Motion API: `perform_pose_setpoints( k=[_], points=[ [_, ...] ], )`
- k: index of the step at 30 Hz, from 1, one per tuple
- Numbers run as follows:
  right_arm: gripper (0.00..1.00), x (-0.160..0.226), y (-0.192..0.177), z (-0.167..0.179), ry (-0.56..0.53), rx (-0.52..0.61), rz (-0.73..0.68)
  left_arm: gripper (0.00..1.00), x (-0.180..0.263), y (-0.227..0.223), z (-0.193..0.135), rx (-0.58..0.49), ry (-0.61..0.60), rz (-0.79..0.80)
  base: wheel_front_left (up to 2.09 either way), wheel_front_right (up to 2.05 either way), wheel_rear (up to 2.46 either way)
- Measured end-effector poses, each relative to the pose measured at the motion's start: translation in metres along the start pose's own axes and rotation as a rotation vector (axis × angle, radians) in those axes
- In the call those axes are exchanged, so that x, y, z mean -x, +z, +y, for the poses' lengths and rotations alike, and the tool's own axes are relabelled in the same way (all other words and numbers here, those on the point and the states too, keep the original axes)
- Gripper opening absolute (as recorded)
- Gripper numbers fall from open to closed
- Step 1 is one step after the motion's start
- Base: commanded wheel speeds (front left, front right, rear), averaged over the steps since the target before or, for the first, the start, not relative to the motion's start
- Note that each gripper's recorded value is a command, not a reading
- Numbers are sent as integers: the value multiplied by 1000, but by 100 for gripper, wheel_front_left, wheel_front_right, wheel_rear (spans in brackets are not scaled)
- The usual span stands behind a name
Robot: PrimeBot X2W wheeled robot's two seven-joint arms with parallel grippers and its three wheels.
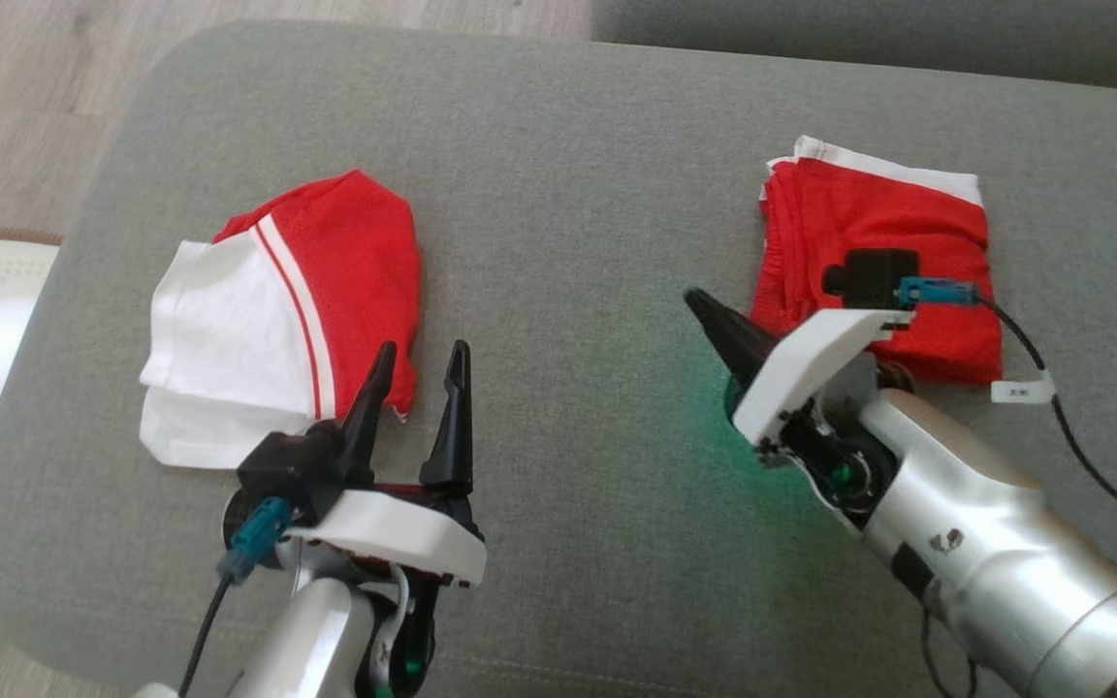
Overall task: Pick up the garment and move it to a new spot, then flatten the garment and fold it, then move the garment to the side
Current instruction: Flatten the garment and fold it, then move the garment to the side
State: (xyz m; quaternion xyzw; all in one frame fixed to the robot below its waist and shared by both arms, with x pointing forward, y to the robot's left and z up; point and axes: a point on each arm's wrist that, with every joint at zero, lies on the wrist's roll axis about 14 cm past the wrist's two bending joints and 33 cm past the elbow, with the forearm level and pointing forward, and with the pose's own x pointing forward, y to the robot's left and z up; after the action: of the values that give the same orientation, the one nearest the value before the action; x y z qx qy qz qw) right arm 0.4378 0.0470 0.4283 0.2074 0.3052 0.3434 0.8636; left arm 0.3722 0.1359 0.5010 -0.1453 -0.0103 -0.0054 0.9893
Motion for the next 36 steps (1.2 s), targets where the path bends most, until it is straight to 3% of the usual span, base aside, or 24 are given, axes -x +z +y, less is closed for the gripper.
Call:
perform_pose_setpoints(
  k=[6,7,8,9,10,11,16,20,27,36],
  points=[
    [0,22,47,13,58,40,-212,100,-5,10,-6,5,-17,-34,0,0,0],
    [7,30,55,7,47,62,-244,100,-6,13,-8,3,-25,-42,0,0,0],
    [33,38,64,1,35,80,-279,100,-7,15,-11,-1,-35,-50,0,0,0],
    [45,48,73,-5,21,103,-310,100,-8,17,-13,-4,-44,-58,0,0,0],
    [89,58,81,-10,8,130,-336,100,-9,20,-15,-7,-51,-67,0,0,0],
    [100,68,89,-16,-9,155,-365,100,-11,22,-17,-11,-59,-75,0,0,0],
    [100,128,137,-44,-122,268,-528,100,-15,34,-24,-31,-91,-116,0,0,0],
    [100,189,158,-77,-275,287,-671,100,-14,39,-24,-60,-96,-136,0,0,0],
    [100,255,122,-105,-476,318,-764,100,-15,47,-31,-98,-128,-163,0,0,0],
    [100,254,55,-104,-557,303,-711,100,-6,29,-22,-157,-118,-113,0,0,0]
  ],
)
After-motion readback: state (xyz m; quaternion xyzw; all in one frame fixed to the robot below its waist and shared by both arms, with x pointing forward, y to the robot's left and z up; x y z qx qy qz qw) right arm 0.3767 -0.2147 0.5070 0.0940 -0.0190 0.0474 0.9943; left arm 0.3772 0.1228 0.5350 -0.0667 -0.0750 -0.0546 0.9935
